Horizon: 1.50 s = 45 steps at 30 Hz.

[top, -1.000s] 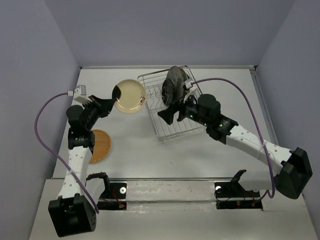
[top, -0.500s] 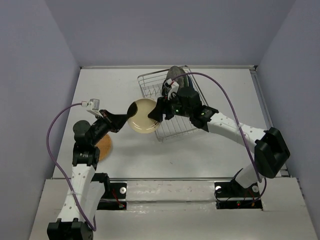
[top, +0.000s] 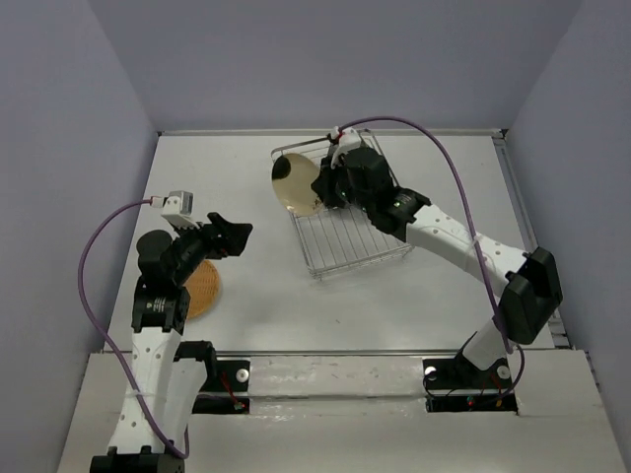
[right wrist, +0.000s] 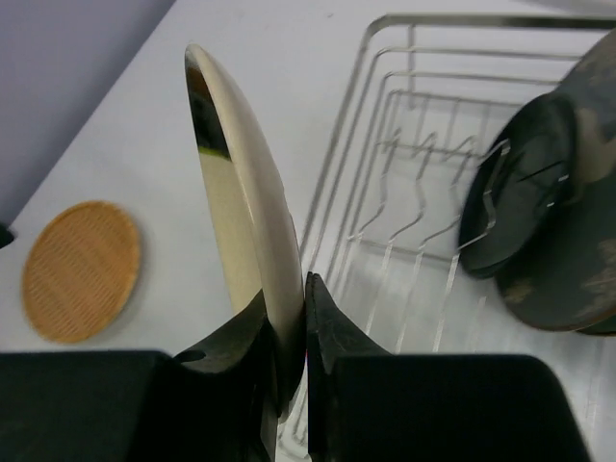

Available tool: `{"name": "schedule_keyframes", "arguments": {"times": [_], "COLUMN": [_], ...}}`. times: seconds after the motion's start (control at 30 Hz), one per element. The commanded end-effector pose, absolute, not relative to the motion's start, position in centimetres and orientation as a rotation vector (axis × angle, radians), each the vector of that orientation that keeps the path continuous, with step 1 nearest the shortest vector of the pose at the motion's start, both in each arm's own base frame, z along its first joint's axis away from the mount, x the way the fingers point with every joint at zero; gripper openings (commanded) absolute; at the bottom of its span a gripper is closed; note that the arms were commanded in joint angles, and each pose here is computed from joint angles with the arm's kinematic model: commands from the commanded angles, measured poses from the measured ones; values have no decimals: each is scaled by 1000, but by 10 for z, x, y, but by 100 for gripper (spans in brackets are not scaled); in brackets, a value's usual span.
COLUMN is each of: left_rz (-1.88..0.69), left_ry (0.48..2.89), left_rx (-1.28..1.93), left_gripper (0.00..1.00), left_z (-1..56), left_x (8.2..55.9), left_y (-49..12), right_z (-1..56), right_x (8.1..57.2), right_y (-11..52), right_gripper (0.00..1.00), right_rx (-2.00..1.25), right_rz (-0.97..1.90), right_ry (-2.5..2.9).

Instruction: Load the plates into the dish rack

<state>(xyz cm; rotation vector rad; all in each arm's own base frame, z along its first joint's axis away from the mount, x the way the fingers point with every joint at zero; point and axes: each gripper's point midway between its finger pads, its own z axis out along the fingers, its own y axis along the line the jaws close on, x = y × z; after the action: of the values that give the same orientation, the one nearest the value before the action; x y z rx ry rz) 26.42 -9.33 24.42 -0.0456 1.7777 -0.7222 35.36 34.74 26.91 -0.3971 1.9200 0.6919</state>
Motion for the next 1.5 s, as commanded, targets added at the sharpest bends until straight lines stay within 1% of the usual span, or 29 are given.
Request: {"name": "schedule_keyframes", "arguments": {"times": [0.0, 0.03, 0.1, 0.13, 0.17, 0.2, 0.23, 0.27, 0.3, 0.53, 0.57, 0.7, 0.83, 1.07, 1.13, 1.3, 1.47], "left_rz": [-613, -615, -625, -636, -644, -655, -660, -661, -662, -677, -704, -717, -725, -725, -728, -728, -723], "left_ry": [1759, 1759, 1769, 1774, 1778, 1781, 1780, 1775, 1772, 1740, 1745, 1743, 1743, 1740, 1740, 1742, 1745], "left_rx": [-42, -42, -40, -32, -31, -25, -20, -18, -19, -2, 30, 50, 60, 63, 62, 59, 54], "left_gripper": [99, 99, 99, 99, 99, 99, 99, 99, 99, 99, 99, 99, 99, 99, 99, 99, 99], "left_z": [248, 247, 245, 243, 242, 241, 241, 242, 242, 249, 249, 250, 250, 251, 251, 250, 249], "left_x": [263, 264, 264, 264, 264, 264, 263, 262, 262, 257, 253, 251, 249, 248, 248, 248, 249], "left_y": [-80, -80, -82, -84, -85, -86, -88, -88, -88, -90, -100, -105, -108, -108, -109, -109, -108], "right_z": [300, 294, 299, 315, 303, 314, 299, 304, 292, 252, 246, 229, 235, 289, 303, 292, 263], "right_x": [420, 431, 445, 452, 461, 467, 470, 475, 480, 492, 492, 493, 493, 485, 480, 476, 481], "right_y": [289, 282, 274, 269, 270, 266, 268, 262, 266, 280, 282, 289, 283, 263, 261, 277, 286], "right_gripper": [7, 7, 7, 7, 7, 7, 7, 7, 7, 7, 7, 7, 7, 7, 7, 7, 7], "right_rx": [-225, -197, -192, -152, -193, -158, -191, -175, -190, -248, -252, -254, -222, -151, -140, -148, -167], "right_rz": [163, 70, -21, -63, -138, -184, -215, -250, -268, -300, -295, -259, -286, -318, -288, -152, -148], "right_ry": [1822, 1824, 1809, 1779, 1792, 1771, 1797, 1791, 1807, 1867, 1882, 1917, 1908, 1828, 1812, 1839, 1882]}}
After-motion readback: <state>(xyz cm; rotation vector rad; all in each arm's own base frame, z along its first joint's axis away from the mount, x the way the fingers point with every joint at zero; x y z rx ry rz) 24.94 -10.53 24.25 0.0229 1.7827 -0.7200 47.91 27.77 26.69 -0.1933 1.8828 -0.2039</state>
